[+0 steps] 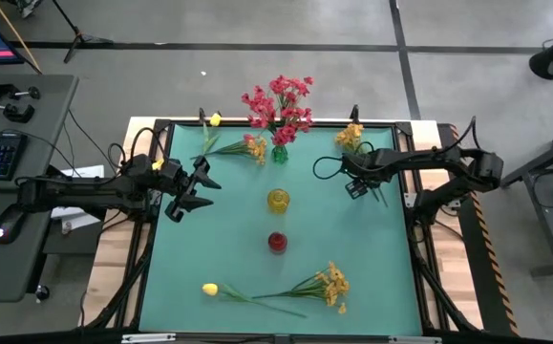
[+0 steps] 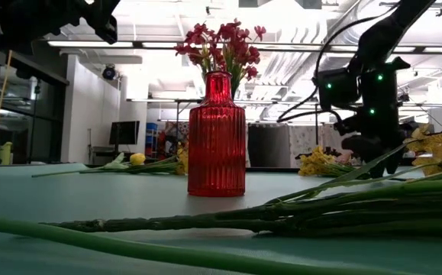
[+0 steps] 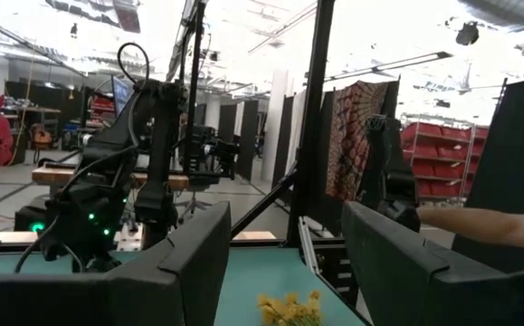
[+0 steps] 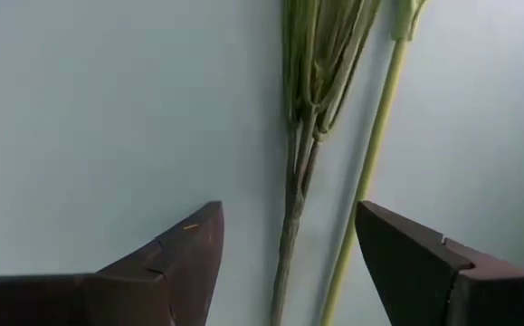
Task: Sort flowers into vase by color
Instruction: Put the top right yellow flowers into the yellow vase
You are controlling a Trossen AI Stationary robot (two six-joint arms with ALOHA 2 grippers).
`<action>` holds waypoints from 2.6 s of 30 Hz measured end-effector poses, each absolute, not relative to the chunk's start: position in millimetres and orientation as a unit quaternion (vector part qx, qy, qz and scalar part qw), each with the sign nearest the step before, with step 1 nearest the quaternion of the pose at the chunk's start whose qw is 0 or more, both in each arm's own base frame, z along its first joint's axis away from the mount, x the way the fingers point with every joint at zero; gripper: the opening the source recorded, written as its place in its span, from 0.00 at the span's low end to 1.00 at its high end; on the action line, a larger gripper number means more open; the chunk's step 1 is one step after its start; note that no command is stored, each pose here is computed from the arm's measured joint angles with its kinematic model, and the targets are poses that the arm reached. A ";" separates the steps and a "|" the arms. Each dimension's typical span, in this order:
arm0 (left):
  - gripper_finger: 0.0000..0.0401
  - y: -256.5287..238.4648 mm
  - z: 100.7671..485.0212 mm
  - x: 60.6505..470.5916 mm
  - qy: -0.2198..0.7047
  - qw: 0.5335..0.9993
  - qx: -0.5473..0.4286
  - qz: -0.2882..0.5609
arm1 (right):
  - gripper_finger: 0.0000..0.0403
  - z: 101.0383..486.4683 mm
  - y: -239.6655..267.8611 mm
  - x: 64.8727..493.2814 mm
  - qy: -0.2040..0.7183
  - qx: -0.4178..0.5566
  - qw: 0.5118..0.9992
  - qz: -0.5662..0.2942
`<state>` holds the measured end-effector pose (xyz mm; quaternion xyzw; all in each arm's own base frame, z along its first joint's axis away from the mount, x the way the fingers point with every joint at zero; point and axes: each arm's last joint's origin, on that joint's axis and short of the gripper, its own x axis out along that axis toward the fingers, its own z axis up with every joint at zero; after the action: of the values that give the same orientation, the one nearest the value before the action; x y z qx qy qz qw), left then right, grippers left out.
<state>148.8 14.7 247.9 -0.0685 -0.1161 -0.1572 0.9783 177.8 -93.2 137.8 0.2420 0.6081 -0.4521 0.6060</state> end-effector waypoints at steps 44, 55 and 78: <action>0.50 16.0 246.6 149.5 -0.112 0.982 -0.074 -0.135 | 0.01 193.5 -75.2 181.8 0.437 0.320 0.750 -0.380; 0.50 15.9 246.7 149.5 -0.112 0.982 -0.074 -0.136 | 0.00 223.9 11.2 164.4 0.409 0.315 0.813 -0.269; 0.50 16.0 247.2 149.3 -0.115 0.981 -0.073 -0.135 | 0.00 237.8 68.8 290.7 -0.026 -0.029 0.998 -0.057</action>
<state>149.3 16.0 247.2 -0.0732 -0.1151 -0.1348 0.9814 290.7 68.8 237.8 -0.0292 -0.0263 -0.0571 0.9976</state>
